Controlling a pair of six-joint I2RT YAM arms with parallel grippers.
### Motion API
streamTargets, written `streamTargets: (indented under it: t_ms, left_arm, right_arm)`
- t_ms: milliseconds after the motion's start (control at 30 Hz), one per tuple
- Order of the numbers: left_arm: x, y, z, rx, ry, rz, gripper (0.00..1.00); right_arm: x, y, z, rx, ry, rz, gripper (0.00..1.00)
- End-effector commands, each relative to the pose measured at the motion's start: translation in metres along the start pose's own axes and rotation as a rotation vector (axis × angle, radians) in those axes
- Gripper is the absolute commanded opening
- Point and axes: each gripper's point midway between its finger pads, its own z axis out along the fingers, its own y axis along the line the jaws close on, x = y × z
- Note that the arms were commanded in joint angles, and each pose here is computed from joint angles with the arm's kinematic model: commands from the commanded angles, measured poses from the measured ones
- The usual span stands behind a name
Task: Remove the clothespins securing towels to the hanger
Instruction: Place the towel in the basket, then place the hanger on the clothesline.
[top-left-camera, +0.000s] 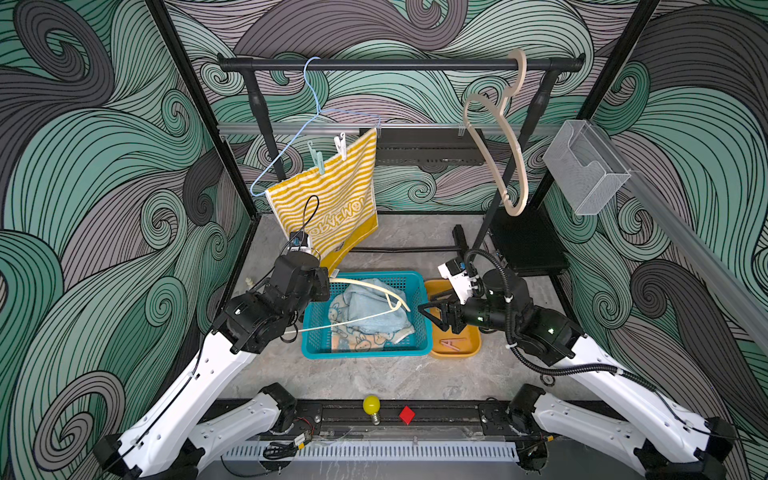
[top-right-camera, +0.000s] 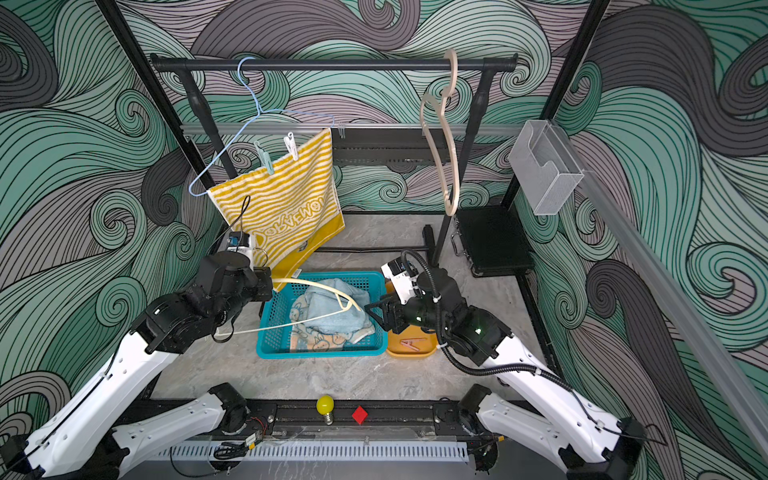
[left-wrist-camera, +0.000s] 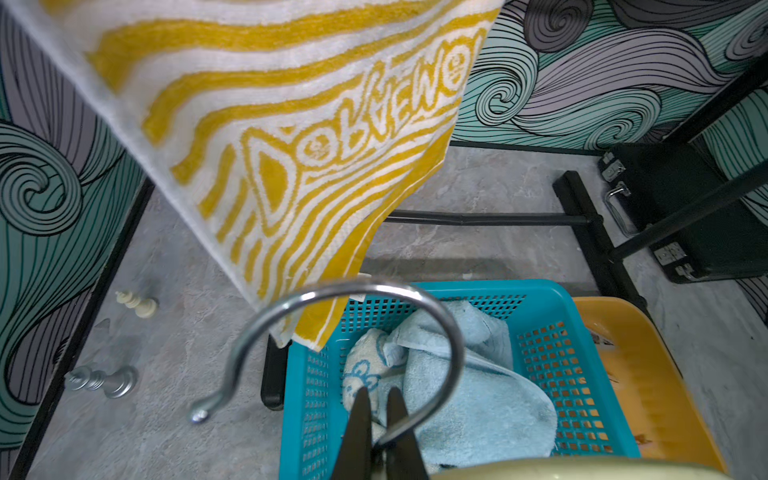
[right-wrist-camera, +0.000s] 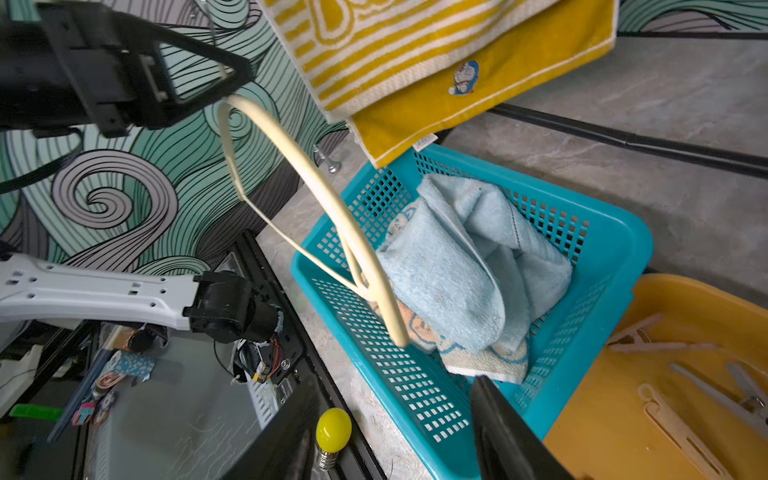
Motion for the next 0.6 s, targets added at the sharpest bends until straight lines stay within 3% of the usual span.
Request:
streamTargets:
  t_ms: [0,367,567]
  left_arm:
    - [-0.019,-0.03,-0.011,0.147,-0.029,0.043,0.0]
    - [-0.022,-0.074,-0.011,0.328,0.016,0.102,0.0]
    - [-0.026,-0.093,-0.005,0.375,0.029,0.121,0.0]
  right_arm:
    - [-0.005,0.022,-0.007,-0.097,0.018,-0.073,0.59]
    - [-0.008,0.043,-0.023,-0.204,0.059,-0.094,0.6]
    - [0.004,0.047,-0.042,-0.204,0.077,-0.083,0.68]
